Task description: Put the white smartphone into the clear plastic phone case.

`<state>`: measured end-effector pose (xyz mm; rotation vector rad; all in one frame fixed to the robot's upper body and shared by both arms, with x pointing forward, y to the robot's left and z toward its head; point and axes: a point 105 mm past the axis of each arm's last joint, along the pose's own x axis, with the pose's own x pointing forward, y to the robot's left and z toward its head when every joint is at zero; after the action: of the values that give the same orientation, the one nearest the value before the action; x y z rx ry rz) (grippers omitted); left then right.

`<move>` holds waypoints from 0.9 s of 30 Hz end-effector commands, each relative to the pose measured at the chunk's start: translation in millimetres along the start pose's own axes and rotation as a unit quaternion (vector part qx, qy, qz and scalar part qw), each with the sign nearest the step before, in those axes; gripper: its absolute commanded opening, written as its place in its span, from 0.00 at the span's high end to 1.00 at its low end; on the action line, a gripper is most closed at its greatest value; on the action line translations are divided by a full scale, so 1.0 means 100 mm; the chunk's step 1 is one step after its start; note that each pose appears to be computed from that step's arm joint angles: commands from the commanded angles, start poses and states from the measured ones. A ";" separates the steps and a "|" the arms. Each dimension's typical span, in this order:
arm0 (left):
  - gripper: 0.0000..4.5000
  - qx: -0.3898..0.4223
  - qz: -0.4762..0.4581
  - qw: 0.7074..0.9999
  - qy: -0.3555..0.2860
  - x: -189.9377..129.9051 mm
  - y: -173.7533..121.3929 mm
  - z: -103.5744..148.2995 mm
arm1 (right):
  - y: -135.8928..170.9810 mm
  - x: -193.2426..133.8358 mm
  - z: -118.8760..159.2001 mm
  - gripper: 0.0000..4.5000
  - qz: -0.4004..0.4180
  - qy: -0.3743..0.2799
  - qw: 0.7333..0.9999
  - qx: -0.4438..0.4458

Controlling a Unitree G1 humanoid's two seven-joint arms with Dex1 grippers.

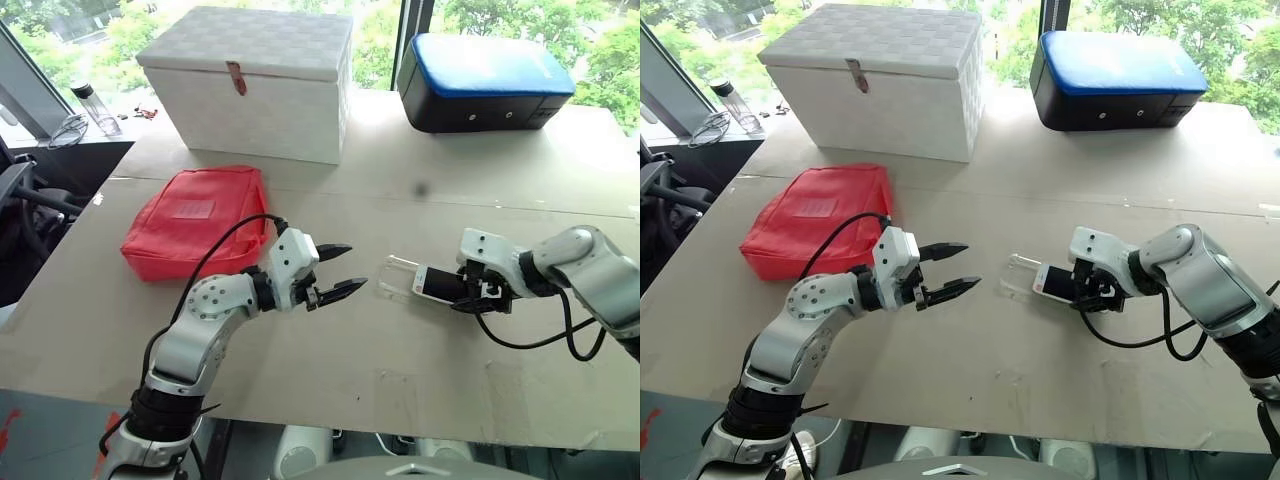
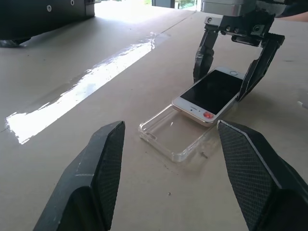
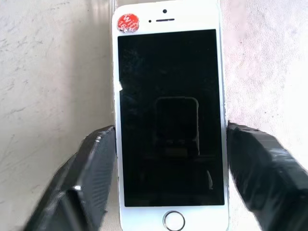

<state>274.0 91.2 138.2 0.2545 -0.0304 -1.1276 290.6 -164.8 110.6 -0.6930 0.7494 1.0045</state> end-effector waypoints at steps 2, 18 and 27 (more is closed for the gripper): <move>0.31 0.020 -0.009 1.000 -0.019 0.01 -0.04 0.14 | -0.02 -0.14 0.10 0.03 -0.028 -0.025 0.999 -0.008; 0.31 0.019 -0.028 0.999 -0.027 -0.01 0.00 0.22 | 0.21 -0.05 0.31 0.99 -0.017 -0.166 0.985 0.043; 0.31 0.014 -0.038 0.999 -0.024 -0.05 -0.01 0.27 | 0.31 0.60 -0.22 0.99 0.015 -0.057 0.996 0.067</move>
<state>273.0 93.8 149.3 0.2325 -0.0222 -1.1862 287.7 -123.6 92.2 -0.5159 0.5189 1.0375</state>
